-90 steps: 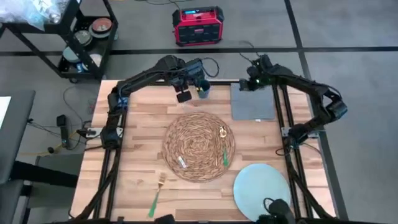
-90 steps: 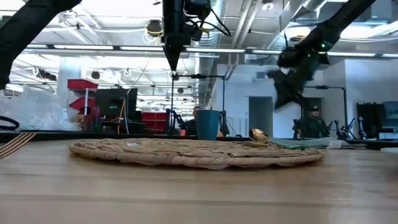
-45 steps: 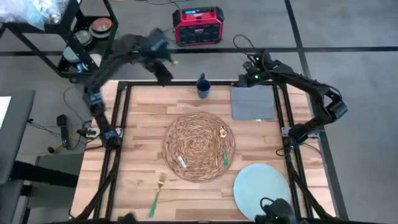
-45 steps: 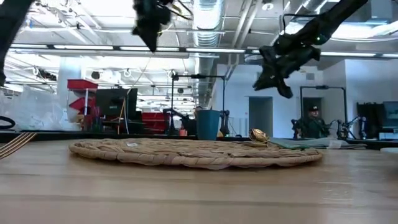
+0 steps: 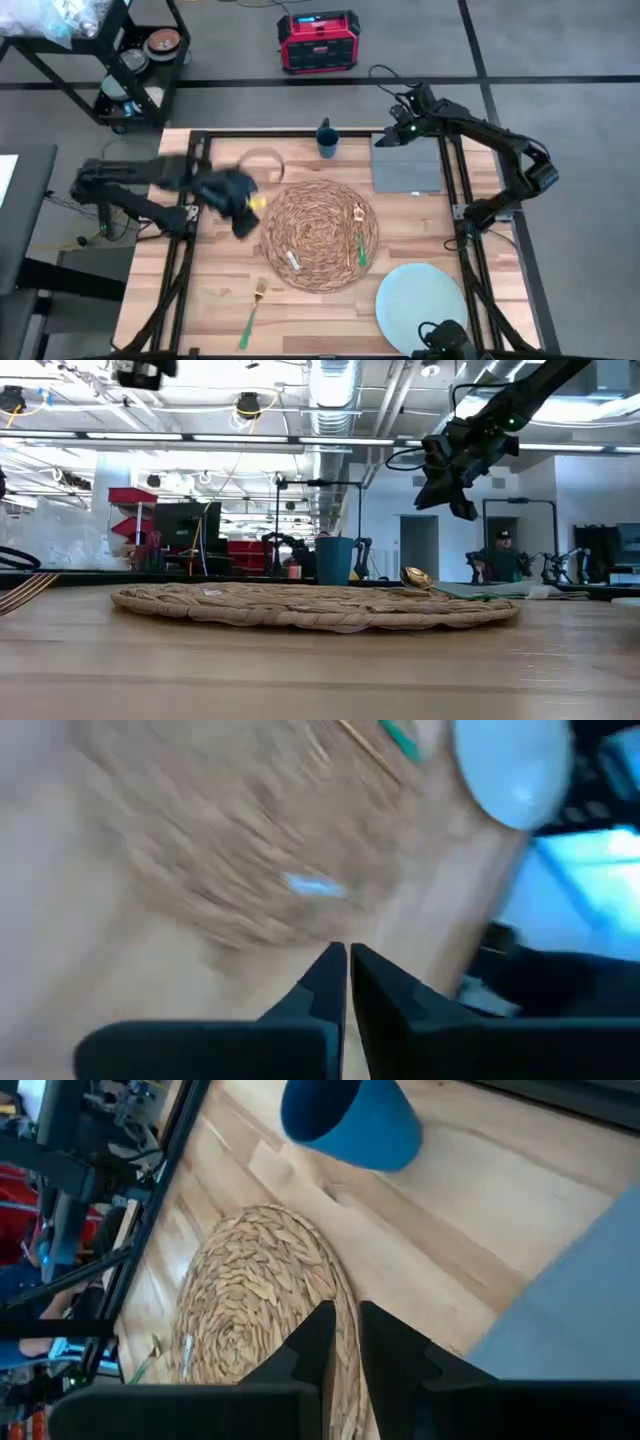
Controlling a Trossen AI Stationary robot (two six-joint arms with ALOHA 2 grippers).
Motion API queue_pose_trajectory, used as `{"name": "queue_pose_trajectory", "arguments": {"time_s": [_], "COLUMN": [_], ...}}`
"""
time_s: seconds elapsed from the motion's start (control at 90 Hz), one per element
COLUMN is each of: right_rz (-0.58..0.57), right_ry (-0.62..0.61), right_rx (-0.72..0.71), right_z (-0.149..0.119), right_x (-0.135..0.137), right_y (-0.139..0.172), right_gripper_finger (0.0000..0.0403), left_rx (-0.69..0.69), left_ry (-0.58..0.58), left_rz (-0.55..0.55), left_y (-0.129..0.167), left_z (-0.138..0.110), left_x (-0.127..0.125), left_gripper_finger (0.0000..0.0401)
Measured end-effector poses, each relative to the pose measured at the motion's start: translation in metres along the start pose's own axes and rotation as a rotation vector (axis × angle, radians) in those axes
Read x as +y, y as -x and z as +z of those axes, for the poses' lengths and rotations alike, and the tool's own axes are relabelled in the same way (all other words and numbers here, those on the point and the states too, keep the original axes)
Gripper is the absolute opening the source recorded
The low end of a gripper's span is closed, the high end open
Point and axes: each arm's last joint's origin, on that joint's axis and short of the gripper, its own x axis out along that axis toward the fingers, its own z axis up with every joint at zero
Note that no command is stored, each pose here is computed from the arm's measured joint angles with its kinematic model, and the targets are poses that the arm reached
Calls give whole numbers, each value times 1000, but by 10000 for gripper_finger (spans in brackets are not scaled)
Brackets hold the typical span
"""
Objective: Set table place
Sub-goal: Adjust the blue cup
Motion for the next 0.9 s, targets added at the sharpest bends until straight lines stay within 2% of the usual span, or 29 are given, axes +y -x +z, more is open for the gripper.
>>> {"name": "queue_pose_trajectory", "arguments": {"time_s": [0.1, 0.211, 0.278, 0.356, 0.478, 0.578, 0.656, 0.733, 0.811, 0.9], "right_rz": [13, 36, 35, -9, -181, -284, -317, -278, -163, -108], "right_ry": [14, 36, 57, 71, 74, 0, -80, -167, -254, -259], "right_rx": [10, 35, 48, 38, -29, -52, -26, 31, 74, 113], "right_z": [-1, -3, -5, -5, 1, 3, 1, -2, -3, 0], "right_x": [2, 5, 5, -1, -22, -44, -64, -82, -92, -99], "right_y": [-2, -4, -4, 0, 15, 27, 28, 17, 1, -23], "right_gripper_finger": [36, 36, 36, 36, 36, 38, 46, 58, 70, 82], "left_rx": [48, 5, -17, -35, -81, -108, -124, -139, -143, -148], "left_ry": [158, 311, 372, 417, 393, 345, 300, 273, 258, 241], "left_rz": [-43, -95, -122, -93, -99, -94, -83, -86, -65, -50], "left_y": [-36, -70, -88, -107, -112, -107, -101, -92, -87, -83], "left_z": [-33, -66, -81, -92, -84, -71, -63, -57, -54, -50], "left_x": [-20, -51, -68, -80, -92, -94, -91, -88, -84, -80], "left_gripper_finger": [0, 0, 0, 0, 0, 0, 0, 0, 0, 0]}}
